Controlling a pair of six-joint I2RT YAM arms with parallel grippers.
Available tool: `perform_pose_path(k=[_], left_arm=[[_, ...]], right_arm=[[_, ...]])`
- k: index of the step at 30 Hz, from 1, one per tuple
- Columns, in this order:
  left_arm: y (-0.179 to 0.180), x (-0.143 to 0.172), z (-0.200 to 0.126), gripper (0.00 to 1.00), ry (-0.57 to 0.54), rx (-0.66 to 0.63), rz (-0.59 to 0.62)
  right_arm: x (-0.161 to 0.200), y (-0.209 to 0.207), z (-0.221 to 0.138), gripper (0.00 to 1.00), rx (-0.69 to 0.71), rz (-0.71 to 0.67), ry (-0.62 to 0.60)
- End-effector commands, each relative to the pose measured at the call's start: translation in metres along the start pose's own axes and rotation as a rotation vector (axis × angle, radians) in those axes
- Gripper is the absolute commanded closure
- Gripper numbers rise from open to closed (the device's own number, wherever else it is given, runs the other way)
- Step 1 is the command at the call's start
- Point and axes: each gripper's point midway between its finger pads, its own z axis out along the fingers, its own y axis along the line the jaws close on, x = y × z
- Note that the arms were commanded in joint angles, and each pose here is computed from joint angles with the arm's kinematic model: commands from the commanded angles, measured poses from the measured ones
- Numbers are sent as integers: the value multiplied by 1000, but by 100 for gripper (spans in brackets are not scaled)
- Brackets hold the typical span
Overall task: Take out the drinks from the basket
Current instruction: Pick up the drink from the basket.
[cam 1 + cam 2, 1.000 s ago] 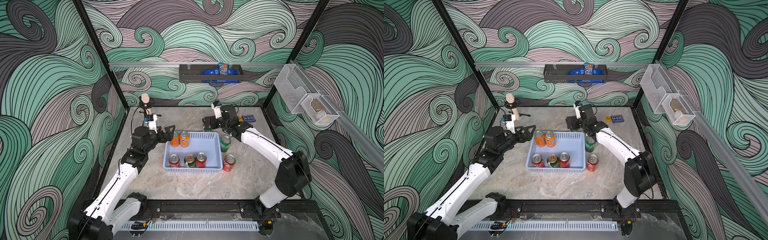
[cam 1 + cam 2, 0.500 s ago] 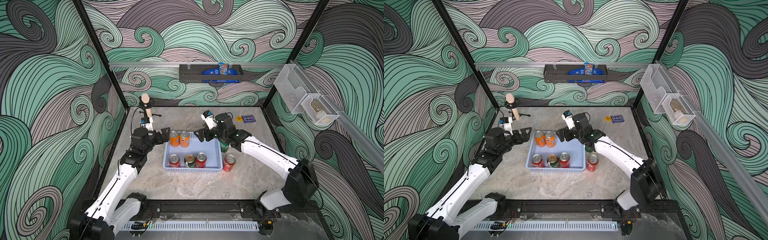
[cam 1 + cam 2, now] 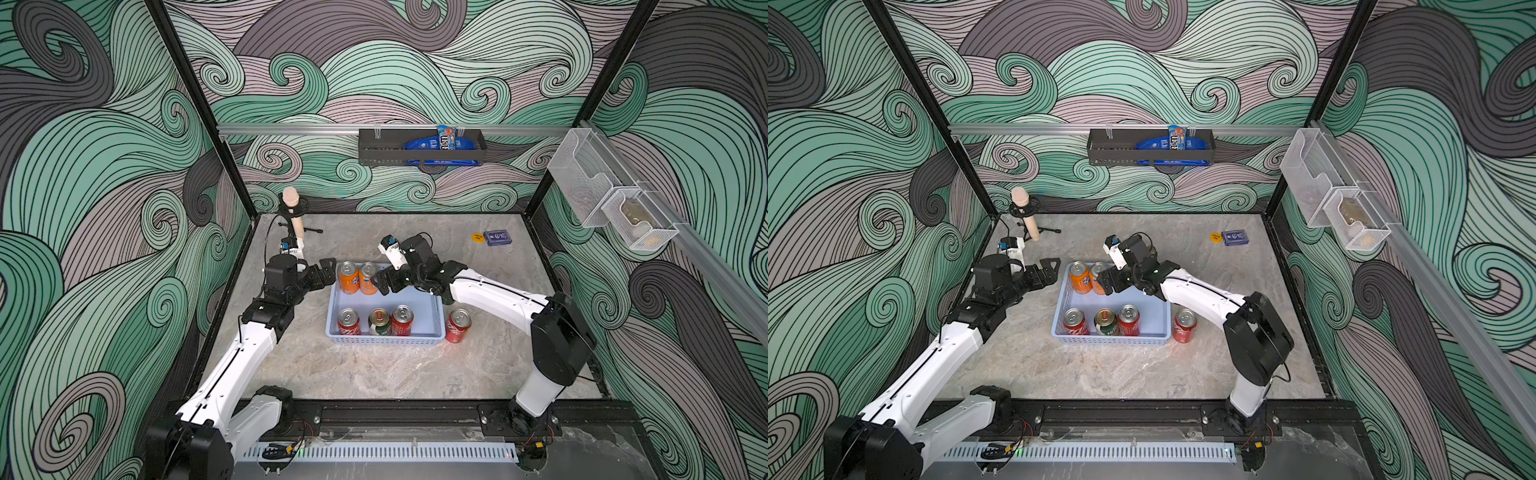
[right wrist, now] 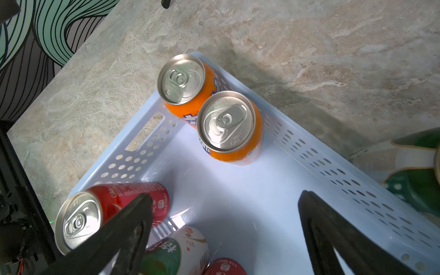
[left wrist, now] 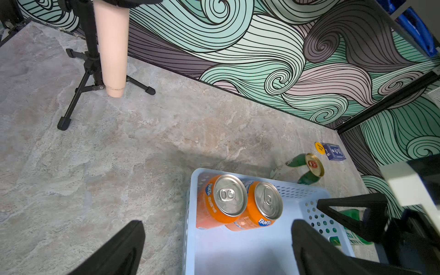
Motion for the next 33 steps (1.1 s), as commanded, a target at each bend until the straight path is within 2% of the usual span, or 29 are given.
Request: perform_pose_path(k=[1, 19, 33], left_arm=[[-4, -18, -5, 1, -38, 6, -10], [-10, -19, -7, 1, -38, 38, -4], [-11, -16, -5, 1, -23, 51, -4]], right_arm=[[-16, -5, 5, 5, 40, 15, -38], [-12, 13, 46, 5, 29, -12, 5], [-3, 6, 73, 5, 78, -8, 35]])
